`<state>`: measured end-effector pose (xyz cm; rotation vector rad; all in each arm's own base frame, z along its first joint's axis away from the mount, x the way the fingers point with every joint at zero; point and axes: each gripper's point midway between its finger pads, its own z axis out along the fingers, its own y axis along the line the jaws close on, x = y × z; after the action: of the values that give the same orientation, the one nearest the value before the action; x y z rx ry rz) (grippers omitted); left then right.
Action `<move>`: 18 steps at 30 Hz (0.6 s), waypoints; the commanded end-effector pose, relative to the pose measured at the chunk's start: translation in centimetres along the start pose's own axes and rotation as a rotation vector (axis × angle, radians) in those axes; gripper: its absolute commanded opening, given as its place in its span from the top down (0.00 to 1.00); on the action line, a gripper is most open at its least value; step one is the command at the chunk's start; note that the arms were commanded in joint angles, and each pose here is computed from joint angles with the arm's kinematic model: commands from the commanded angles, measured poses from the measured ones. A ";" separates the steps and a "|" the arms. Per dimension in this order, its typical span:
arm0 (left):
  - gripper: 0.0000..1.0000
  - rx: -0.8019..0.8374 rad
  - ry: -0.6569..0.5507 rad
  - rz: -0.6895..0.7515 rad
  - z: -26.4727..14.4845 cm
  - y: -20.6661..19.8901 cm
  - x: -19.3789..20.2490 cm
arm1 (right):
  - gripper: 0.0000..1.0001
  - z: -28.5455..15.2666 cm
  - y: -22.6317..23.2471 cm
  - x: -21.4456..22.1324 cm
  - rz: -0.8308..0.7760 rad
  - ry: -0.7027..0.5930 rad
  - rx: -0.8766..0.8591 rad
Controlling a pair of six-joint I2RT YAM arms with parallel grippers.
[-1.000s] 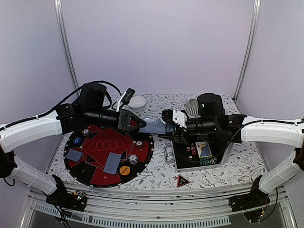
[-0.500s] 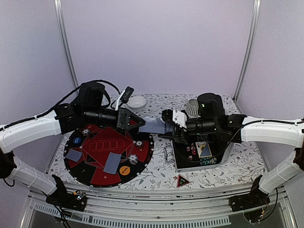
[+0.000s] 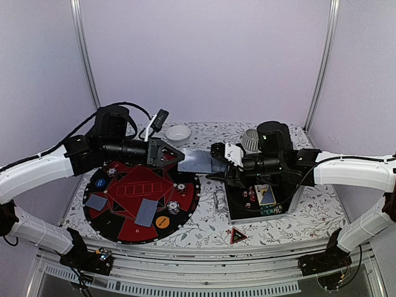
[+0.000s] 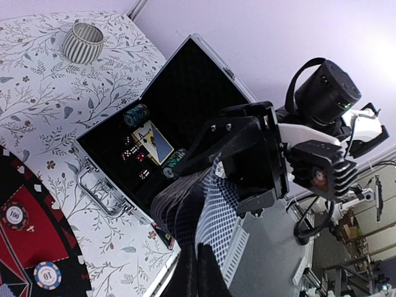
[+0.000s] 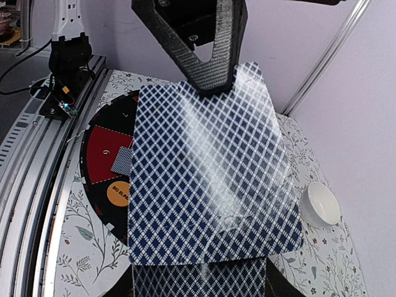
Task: Distribute texas hold em gaming equipment
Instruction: Pick up the poker card from the face-down deck piles, then distribute the poker card in the small blind area.
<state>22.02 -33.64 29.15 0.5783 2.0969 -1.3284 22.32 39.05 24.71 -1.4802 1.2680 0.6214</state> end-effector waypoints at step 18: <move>1.00 -0.369 -0.618 -0.314 -15.0 8.0 -5.8 | 0.57 -0.2 -0.6 -1.2 -0.017 -0.021 0.028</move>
<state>25.30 -24.73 35.37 0.1191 1.8752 -1.2541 22.66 38.95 24.67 -1.4708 1.2785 0.6010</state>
